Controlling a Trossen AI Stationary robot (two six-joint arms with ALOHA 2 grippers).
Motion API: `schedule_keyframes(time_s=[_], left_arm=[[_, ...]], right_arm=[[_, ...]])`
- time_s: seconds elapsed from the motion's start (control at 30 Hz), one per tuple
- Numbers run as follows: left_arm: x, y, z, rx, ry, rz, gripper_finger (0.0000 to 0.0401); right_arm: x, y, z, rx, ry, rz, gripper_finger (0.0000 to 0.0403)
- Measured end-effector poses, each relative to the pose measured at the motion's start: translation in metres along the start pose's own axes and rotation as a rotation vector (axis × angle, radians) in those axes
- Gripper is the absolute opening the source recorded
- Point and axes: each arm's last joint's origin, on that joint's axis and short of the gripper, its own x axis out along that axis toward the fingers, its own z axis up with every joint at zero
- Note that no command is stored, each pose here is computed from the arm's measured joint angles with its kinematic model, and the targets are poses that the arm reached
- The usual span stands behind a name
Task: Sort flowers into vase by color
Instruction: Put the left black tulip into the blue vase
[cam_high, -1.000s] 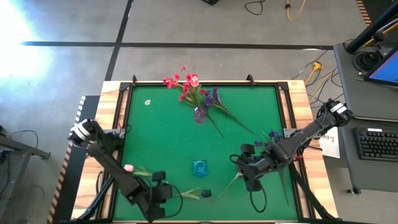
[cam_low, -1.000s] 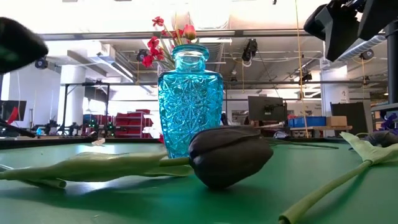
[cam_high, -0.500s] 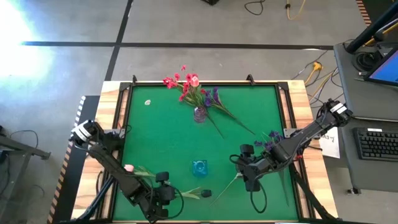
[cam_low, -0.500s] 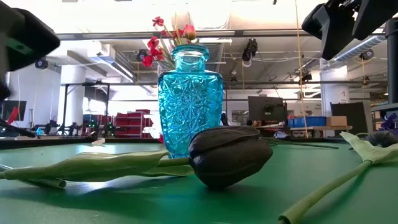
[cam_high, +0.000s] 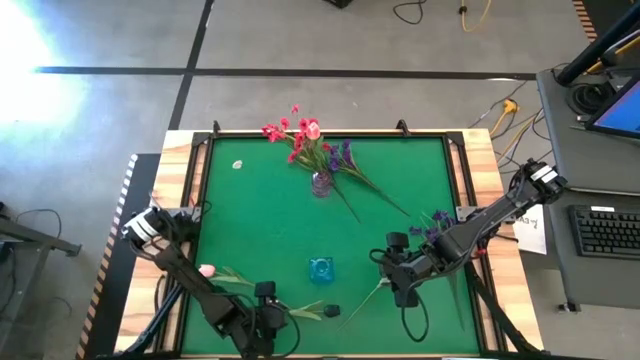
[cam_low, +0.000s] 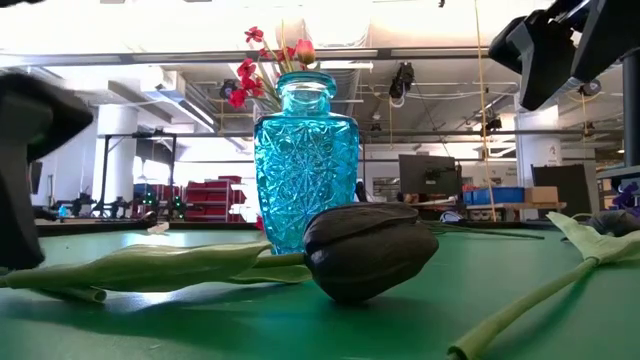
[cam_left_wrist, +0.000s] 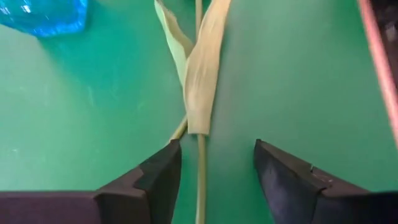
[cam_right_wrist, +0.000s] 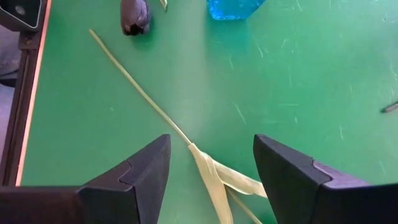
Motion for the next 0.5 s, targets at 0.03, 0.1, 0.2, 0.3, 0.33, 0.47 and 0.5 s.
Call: schedule_keyframes(time_s=[0.03,0.1,0.2,0.3,0.33,0.47,0.5], left_arm=[[0.002,0.0,-0.001,0.001,0.002,0.004,0.0179],[0.004,-0.001,-0.002,0.001,0.002,0.006,0.0164],[0.008,-0.001,-0.004,0.003,-0.018,0.033,0.0137],[0.012,-0.002,-0.005,0.001,-0.04,0.051,0.0112],[0.013,-0.003,-0.005,-0.001,-0.043,0.052,0.0102],[0.017,-0.004,-0.008,-0.007,-0.044,0.057,0.0046],[0.017,-0.004,-0.008,-0.009,-0.045,0.056,0.0025]], right_arm=[[0.0,0.0,0.0,0.0,-0.001,0.001,0.0221],[0.002,0.0,-0.001,0.001,-0.002,0.001,0.0221],[0.002,0.0,-0.001,0.002,-0.01,0.004,0.0221],[0.002,0.0,0.0,0.001,-0.019,-0.014,0.0221],[0.002,-0.001,0.0,0.0,-0.021,-0.017,0.0221],[0.002,-0.001,0.0,0.0,-0.021,-0.018,0.0221],[0.002,-0.001,0.0,0.0,-0.022,-0.018,0.0221]])
